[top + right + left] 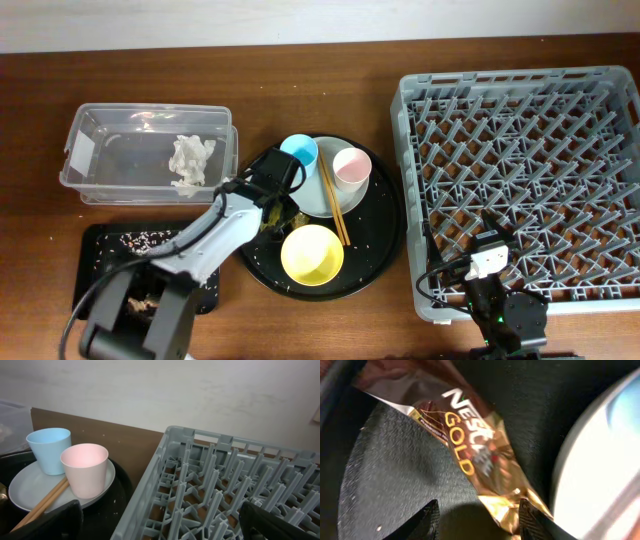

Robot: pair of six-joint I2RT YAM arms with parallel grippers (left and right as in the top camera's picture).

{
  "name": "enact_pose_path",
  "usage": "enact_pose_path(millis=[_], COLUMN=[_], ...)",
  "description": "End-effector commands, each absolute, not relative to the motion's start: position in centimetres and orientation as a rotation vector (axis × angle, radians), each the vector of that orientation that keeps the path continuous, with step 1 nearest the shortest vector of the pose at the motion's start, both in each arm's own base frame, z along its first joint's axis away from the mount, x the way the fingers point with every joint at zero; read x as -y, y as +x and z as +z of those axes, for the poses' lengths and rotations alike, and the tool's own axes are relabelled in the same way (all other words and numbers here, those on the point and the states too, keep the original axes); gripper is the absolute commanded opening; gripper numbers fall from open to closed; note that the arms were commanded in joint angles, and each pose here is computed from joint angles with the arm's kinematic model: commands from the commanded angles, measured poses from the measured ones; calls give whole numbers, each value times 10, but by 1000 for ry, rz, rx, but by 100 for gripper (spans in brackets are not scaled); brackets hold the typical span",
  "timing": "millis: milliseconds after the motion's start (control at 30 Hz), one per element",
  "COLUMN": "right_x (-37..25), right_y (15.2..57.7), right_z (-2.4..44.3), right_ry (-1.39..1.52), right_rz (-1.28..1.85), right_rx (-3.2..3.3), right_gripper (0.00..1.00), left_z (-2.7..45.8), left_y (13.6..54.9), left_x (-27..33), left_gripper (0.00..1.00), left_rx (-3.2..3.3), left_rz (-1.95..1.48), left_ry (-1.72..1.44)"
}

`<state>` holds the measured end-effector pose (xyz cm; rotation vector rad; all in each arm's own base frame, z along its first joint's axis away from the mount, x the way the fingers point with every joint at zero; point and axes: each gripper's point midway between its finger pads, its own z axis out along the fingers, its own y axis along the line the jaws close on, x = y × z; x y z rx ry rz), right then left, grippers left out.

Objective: Sort waste into correct bins and load items into the dishwasher rack
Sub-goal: 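Grasp the gold coffee wrapper with the left gripper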

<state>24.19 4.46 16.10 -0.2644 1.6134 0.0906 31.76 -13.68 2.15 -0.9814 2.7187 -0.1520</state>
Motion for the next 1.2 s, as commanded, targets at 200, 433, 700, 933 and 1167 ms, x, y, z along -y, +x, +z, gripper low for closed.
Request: enact_pose_path(millis=[200,433,700,933,1167], right_x=[-44,-44,-44,-44,-44], right_y=[242,242,242,242,242], right_z=[158,158,158,158,158], right_ry=[-262,-262,-262,-262,-262], right_rz=[88,88,88,88,88], right_rx=[-1618,-1618,-1618,-1618,-1618], right_gripper=[98,98,98,98,98], left_z=[73,22,6,3,41], left_y=[324,325,331,323,329], left_x=[132,133,130,126,126], left_gripper=[63,63,61,30,18], left_rx=[-2540,-2590,-2590,-2615,-2549], left_rz=[-265,-164,-143,-100,-198], left_ry=[-1079,-1173,-1190,-1195,-1181])
